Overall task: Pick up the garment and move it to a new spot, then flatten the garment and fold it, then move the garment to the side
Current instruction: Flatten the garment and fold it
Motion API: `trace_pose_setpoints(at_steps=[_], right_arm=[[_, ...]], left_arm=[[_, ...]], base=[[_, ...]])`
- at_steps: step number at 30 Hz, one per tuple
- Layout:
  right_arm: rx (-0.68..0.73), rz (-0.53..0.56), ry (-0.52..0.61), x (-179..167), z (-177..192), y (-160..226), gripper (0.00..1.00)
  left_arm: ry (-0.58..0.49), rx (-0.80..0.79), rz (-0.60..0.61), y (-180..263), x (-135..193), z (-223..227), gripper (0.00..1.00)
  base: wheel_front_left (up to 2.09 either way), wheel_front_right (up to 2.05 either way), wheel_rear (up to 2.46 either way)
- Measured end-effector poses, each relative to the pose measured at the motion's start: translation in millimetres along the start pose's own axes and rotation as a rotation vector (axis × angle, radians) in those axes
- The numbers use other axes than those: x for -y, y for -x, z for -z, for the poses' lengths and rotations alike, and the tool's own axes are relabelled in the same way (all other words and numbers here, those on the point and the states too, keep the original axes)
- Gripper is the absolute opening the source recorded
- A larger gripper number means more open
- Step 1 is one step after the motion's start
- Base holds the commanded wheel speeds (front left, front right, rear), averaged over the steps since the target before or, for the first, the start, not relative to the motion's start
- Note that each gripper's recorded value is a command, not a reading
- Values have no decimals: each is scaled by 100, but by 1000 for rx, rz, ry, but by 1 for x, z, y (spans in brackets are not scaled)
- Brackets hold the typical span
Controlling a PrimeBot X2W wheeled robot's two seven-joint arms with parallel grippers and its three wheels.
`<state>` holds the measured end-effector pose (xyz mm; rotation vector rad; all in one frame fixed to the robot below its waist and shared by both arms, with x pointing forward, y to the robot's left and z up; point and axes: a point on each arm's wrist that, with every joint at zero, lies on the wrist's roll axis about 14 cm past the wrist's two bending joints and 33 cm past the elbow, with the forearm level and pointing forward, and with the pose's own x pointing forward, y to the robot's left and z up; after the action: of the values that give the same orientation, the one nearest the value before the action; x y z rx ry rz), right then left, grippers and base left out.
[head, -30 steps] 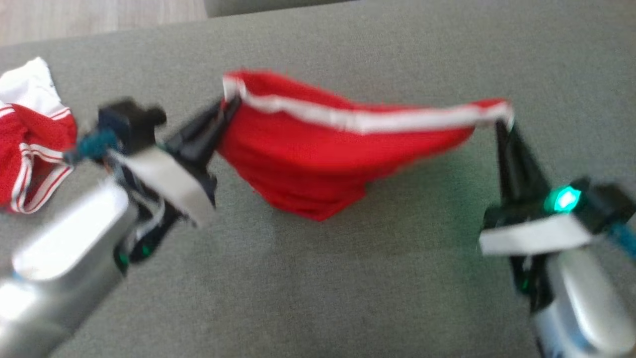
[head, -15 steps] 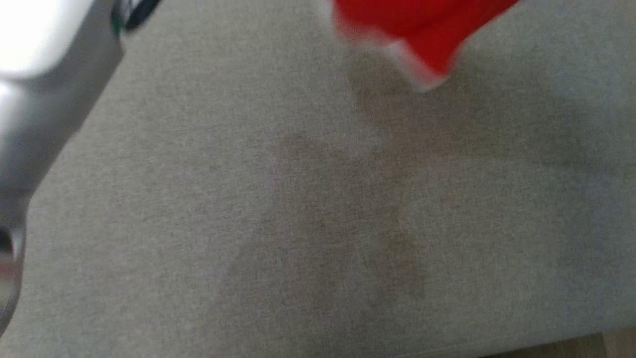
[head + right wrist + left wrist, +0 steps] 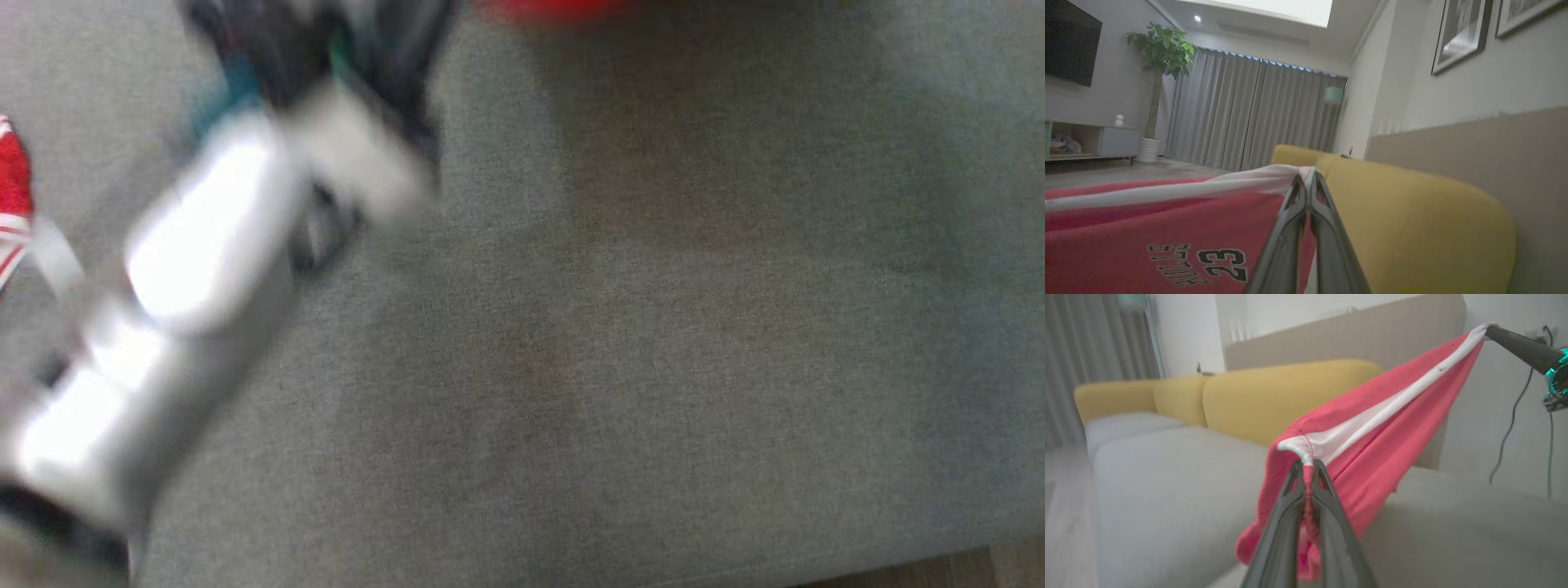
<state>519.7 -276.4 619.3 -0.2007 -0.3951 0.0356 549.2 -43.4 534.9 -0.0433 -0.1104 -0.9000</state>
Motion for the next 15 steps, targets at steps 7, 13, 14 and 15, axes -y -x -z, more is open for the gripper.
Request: trace_pose_setpoints(at_steps=[7, 13, 14, 15], right_arm=[[-250, 64, -99, -9, 46, 111, 0], [-464, 87, -136, -17, 43, 206, 0], [-487, 84, -147, -19, 38, 218, 0], [-496, 81, -149, -21, 32, 226, 0]], left_arm=[[58, -164, 40, 80, 83, 70, 0], [94, -286, 53, 147, 136, 95, 0], [109, -302, 50, 158, 145, 97, 0], [123, -313, 49, 166, 153, 98, 0]], base=[[0, 0, 0], [0, 0, 0], [0, 0, 0], [0, 0, 0]])
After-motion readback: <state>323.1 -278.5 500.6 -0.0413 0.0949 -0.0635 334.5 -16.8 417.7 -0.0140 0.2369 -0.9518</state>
